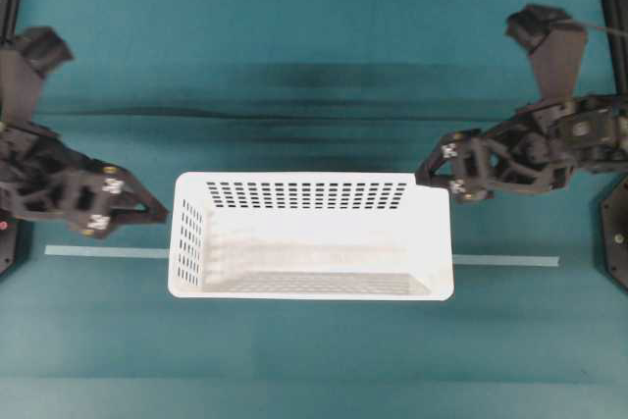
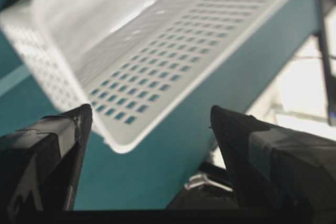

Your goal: Lift the white basket with both hands.

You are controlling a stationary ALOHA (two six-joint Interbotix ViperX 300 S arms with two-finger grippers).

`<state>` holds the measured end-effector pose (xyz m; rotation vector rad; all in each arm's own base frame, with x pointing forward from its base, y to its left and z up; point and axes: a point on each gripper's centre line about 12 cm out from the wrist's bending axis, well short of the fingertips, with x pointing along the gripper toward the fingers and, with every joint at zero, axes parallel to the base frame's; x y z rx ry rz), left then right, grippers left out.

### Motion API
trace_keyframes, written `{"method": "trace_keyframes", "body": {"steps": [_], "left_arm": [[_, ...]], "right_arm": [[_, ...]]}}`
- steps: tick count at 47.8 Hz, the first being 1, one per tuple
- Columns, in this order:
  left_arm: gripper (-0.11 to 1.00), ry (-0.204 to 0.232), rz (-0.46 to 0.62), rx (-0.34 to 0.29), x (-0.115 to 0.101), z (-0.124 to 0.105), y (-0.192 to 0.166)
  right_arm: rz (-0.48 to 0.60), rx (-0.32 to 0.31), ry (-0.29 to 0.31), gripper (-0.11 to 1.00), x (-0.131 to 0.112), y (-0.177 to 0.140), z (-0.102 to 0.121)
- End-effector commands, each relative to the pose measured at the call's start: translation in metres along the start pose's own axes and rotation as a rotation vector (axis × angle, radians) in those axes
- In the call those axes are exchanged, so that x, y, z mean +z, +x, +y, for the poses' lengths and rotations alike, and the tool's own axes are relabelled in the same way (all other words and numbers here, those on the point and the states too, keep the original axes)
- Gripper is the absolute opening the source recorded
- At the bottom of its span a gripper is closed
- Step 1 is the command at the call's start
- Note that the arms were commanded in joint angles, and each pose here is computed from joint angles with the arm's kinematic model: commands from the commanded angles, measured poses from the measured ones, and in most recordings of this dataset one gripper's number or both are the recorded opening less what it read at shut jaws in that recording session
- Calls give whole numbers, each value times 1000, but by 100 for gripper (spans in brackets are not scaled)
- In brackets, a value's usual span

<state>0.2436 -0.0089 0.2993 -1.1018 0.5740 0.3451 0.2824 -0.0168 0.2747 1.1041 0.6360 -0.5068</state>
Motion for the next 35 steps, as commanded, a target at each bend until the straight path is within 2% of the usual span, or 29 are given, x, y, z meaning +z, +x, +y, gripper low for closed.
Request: {"method": "trace_keyframes", "body": {"steps": [1, 6, 10, 14, 21, 25, 29, 35], "left_arm": [[91, 51, -42, -87, 5, -9, -14], [91, 139, -92, -179, 8, -16, -29], [91, 216, -131, -235, 10, -21, -40], [91, 268, -152, -264, 10, -24, -47], [90, 344, -180, -291, 10, -26, -58], [90, 420, -210, -310, 11, -27, -68], [90, 518, -239, -331, 10, -29, -77], [89, 671, -289, -366, 9, -33, -94]], "right_arm": [[-49, 99, -66, 94, 5, -9, 9], [-121, 235, -166, 94, 8, -21, 18], [-175, 311, -246, 94, 10, -30, 23], [-216, 352, -328, 94, 11, -36, 25], [-292, 396, -517, 94, 10, -49, 28], [-340, 418, -629, 94, 9, -56, 29], [-395, 444, -733, 94, 7, -67, 29], [-470, 476, -816, 94, 7, -87, 28]]}}
